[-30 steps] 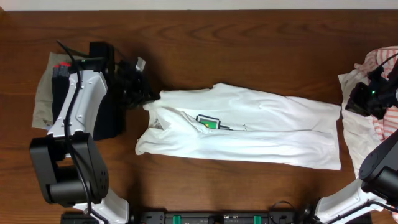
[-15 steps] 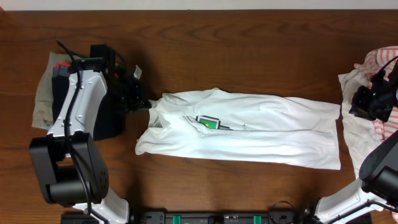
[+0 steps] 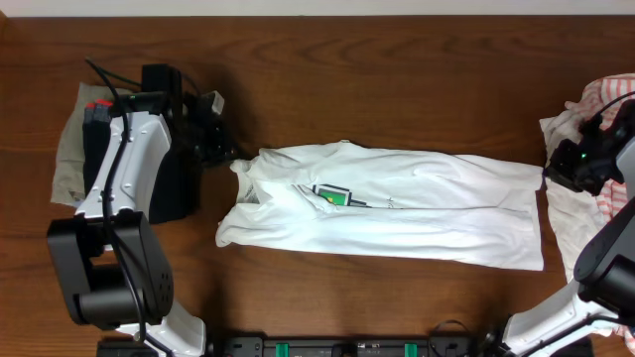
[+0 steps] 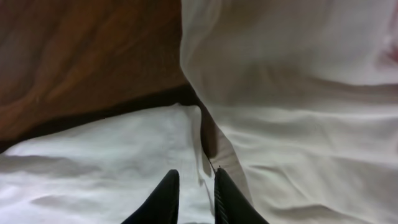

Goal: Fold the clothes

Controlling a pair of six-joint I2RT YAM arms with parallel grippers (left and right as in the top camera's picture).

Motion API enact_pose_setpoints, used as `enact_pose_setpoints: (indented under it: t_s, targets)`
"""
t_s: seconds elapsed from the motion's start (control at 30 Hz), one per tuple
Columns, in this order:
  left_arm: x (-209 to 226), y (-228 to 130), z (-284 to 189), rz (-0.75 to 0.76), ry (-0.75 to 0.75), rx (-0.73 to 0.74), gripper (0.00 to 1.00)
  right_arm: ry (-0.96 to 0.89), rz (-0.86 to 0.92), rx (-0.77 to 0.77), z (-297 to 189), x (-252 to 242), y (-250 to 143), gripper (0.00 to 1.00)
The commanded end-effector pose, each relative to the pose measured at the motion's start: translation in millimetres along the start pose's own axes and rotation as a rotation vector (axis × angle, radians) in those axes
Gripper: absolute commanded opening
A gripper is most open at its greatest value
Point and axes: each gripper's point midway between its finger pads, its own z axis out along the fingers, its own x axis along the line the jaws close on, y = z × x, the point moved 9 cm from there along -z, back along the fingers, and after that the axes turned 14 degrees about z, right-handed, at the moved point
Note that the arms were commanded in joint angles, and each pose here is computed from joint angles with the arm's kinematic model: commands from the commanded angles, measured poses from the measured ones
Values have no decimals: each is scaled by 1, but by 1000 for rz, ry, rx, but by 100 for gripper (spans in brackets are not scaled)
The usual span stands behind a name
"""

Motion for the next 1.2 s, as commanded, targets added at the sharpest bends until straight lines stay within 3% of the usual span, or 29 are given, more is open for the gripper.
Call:
enact_pose_setpoints:
  t_s: [0.0,0.37,0.6,1.17]
  targets:
    - [2,0,1,5,8,4,26,17,12,54,17,1,-4,19]
    - [2,-1,1,4,8,5,26,40,15,110,45,1,-5,20]
    - [2,-2,1,0,6,14,26,77,8,98,45,5,-2,1]
    - [2,-3,1,-4,5,20,27,138,-21,15,8,17,2,1]
